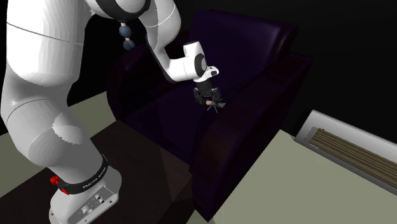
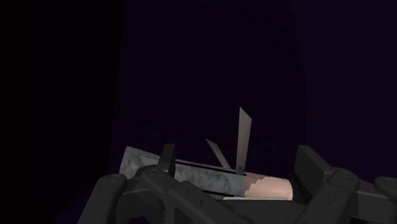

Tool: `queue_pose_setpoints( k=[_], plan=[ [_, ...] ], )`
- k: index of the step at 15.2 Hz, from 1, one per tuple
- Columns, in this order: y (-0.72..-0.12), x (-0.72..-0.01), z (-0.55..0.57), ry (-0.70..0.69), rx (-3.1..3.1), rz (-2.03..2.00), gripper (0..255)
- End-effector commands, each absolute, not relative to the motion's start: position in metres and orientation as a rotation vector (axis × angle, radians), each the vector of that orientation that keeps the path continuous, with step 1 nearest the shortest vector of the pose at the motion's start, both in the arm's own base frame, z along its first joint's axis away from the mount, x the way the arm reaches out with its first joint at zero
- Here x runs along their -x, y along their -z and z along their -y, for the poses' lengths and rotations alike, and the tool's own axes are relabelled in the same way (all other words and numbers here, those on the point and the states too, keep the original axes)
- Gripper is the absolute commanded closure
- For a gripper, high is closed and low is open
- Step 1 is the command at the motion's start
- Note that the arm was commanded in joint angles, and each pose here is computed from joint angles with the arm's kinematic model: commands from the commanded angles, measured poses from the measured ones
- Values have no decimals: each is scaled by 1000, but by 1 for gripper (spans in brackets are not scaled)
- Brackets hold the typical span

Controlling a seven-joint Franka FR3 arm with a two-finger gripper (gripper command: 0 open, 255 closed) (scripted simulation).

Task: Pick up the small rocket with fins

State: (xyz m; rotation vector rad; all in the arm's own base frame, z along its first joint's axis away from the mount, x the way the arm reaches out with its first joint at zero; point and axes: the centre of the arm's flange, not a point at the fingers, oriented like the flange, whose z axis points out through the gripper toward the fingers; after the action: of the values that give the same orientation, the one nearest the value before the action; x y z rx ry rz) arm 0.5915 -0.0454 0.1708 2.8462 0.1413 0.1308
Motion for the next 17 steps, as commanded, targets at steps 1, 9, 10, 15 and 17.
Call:
queue_pose_setpoints(
  k=[1, 9, 10, 15, 17],
  plan=[
    [-160, -591, 46, -130, -2845, -141, 0],
    [-136, -591, 46, -130, -2845, -141, 255],
    [-136, -591, 46, -130, -2845, -141, 255],
    [-136, -591, 46, -130, -2845, -141, 255],
    [-136, -591, 46, -130, -2845, -141, 255]
  ],
)
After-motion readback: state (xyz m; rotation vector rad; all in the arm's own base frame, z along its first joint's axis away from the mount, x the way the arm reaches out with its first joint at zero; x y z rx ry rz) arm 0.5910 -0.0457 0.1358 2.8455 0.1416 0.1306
